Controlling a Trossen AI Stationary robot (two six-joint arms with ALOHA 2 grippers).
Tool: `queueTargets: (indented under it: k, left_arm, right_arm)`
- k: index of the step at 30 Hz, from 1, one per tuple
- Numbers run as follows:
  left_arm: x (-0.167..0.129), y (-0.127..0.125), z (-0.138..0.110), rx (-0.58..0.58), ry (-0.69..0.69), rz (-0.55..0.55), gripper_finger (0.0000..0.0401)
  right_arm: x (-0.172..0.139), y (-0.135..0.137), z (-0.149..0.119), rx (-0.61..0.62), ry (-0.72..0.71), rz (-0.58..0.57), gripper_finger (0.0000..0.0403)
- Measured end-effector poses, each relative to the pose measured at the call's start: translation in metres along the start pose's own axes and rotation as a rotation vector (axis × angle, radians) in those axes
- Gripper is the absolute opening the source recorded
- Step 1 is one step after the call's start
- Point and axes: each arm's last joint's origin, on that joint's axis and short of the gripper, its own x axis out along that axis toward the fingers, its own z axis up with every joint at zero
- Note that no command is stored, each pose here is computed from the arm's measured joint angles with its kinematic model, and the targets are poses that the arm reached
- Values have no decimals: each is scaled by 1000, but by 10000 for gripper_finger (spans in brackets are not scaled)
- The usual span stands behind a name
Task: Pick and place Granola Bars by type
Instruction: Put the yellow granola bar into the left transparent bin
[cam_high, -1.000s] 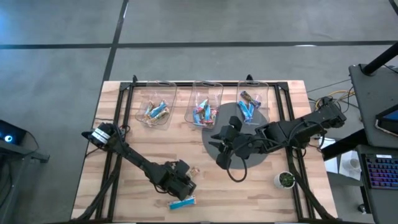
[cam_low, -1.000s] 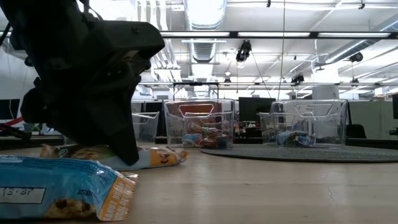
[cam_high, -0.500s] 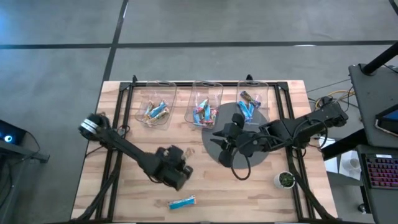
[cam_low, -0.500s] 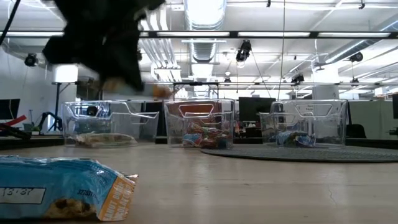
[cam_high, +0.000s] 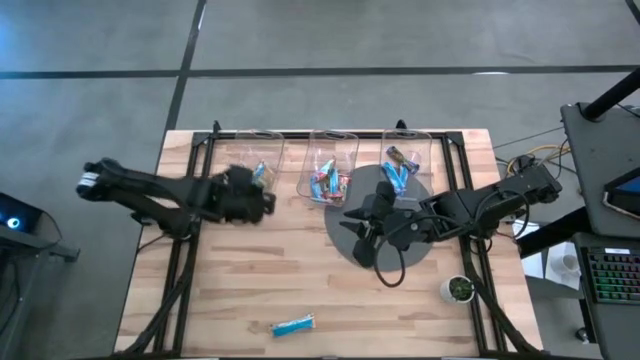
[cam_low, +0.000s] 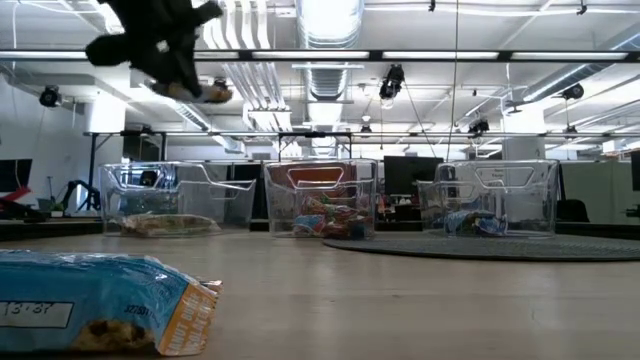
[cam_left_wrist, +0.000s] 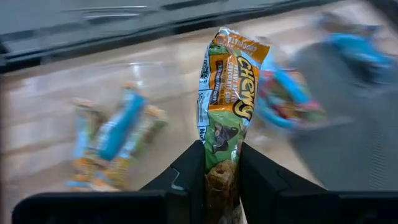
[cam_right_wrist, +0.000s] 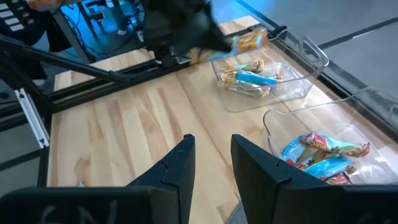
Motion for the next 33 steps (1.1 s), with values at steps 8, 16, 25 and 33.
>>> queueTargets:
  k: [8, 16, 25, 33]
  left_arm:
    - [41, 55, 24, -38, 33, 35, 66]
    - [87, 80, 19, -157, -65, 13, 67]
    - [107, 93, 15, -153, -42, -59, 123]
    - [89, 82, 35, -130, -58, -174, 153]
  right_arm:
    - [0, 0, 0, 29, 0, -2, 95]
    - [2, -3, -1, 95, -38, -68, 95]
    - [10, -6, -15, 181, -17, -103, 95]
    - [14, -9, -21, 206, -42, -166, 96]
